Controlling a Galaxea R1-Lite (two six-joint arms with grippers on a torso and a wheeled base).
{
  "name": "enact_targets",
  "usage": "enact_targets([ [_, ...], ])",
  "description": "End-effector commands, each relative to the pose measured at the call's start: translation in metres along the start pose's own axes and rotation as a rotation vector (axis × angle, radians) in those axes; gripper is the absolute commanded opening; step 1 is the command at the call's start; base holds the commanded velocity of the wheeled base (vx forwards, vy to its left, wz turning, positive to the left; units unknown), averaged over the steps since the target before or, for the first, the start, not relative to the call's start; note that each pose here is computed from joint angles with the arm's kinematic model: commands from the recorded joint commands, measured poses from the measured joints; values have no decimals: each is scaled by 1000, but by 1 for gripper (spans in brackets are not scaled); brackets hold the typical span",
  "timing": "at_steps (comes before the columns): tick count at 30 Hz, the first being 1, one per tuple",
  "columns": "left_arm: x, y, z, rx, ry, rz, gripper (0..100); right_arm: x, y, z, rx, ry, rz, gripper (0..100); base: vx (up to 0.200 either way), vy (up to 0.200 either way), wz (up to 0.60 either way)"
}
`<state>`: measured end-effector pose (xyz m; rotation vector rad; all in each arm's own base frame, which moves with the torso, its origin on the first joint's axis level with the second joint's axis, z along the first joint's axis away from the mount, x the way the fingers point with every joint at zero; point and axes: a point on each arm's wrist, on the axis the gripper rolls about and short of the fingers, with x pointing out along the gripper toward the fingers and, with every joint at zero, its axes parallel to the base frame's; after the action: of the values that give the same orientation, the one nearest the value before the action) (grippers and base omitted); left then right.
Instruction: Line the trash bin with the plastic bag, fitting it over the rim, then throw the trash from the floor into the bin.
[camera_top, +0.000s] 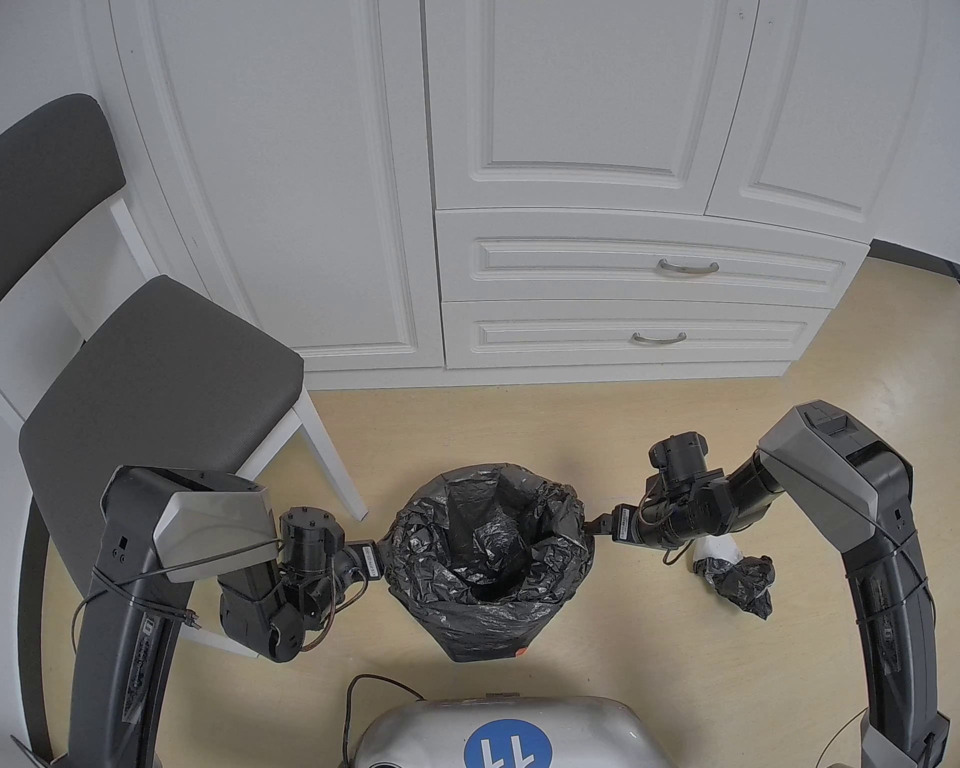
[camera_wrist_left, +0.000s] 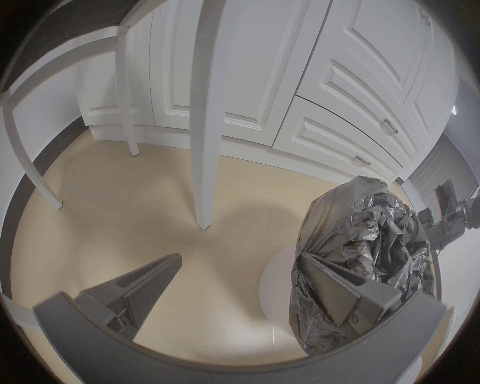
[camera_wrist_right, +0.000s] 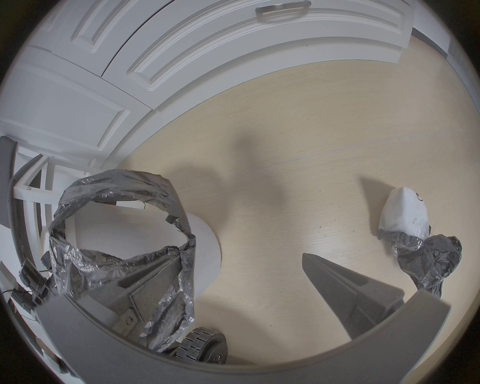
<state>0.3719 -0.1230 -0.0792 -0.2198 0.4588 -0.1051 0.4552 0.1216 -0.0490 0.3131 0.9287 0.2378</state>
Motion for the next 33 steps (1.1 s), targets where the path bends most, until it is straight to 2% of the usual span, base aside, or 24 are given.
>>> enact_targets([
  [1,16,-7,6,0,-11,-7,100,-1,1,0,-2,-2,3,100,0,0,0],
  [17,43,-11,25,3,9,21,100,1,2,0,1,-3,-3,100,0,0,0],
  [25,42,-6,27,-4,7,32,100,-2,3,1,0,-9,-5,100,0,0,0],
  [29,32,-1,34,-8,6,35,100,-18,8,8,-8,-27,2,100,0,0,0],
  [33,14,-2,44,5,17,19,100,-34,10,13,-57,-42,1,100,0,0,0],
])
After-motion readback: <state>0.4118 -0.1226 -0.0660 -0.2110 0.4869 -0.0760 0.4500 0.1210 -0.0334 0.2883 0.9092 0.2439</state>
